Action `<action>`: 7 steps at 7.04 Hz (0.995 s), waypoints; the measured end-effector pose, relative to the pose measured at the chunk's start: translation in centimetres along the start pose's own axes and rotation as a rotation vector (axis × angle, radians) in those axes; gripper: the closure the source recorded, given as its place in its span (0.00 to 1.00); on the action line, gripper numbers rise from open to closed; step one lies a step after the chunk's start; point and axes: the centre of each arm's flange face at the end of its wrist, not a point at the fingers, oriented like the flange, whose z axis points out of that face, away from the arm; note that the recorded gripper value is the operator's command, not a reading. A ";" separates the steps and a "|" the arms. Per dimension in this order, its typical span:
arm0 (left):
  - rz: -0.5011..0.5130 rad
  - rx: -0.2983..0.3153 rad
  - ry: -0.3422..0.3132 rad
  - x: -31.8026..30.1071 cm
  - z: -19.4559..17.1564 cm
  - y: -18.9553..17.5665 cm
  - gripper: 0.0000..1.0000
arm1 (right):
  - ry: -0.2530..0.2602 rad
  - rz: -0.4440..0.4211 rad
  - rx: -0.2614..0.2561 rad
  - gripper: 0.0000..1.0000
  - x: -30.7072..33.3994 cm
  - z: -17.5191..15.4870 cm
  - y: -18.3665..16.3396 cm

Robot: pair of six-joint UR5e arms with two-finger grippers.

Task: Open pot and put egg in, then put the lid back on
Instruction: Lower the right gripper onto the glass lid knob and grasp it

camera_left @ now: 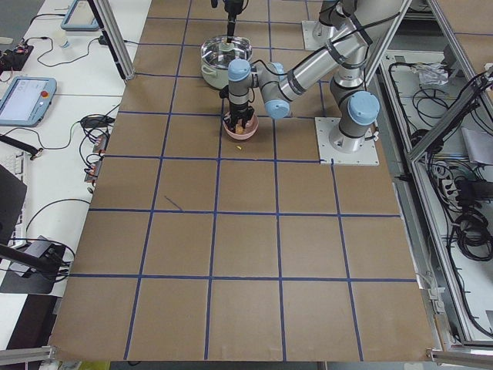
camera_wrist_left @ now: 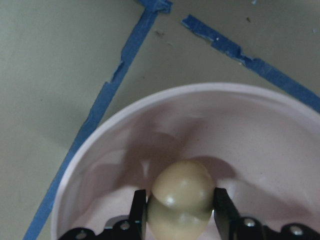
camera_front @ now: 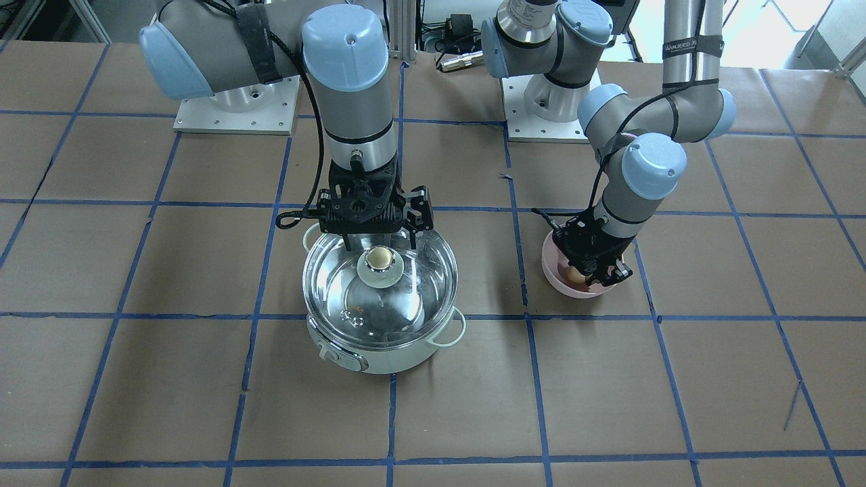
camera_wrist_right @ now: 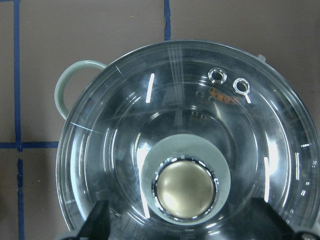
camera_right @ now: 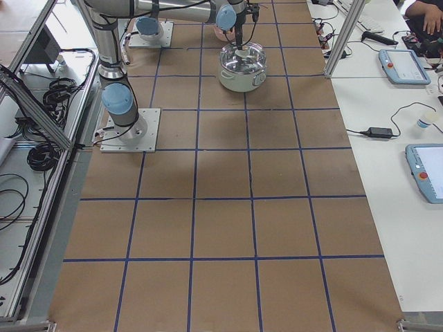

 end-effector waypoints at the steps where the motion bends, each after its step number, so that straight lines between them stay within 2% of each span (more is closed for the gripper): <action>1: -0.004 0.001 -0.003 0.0 -0.1 0.0 0.91 | -0.002 -0.001 0.005 0.12 -0.1 0.7 -0.3; 2: -0.007 0.002 -0.006 -0.1 -0.3 0.0 0.91 | -0.001 -0.002 0.008 0.25 -0.2 1.1 -0.5; 3: -0.015 0.002 -0.009 -0.1 -0.5 0.0 0.91 | 0.001 -0.004 0.008 0.33 -0.1 1.4 -0.5; 5: -0.033 0.005 -0.018 0.0 -1.1 -0.1 0.91 | 0.018 -0.009 0.010 0.56 0.1 1.6 -0.5; 6: -0.042 0.006 -0.020 0.1 -1.4 -0.3 0.91 | 0.029 -0.010 0.013 0.63 0.2 1.6 -0.5; 7: -0.059 0.006 -0.017 -0.1 -2.0 -0.6 0.91 | 0.041 -0.012 0.016 0.66 0.5 1.4 -0.7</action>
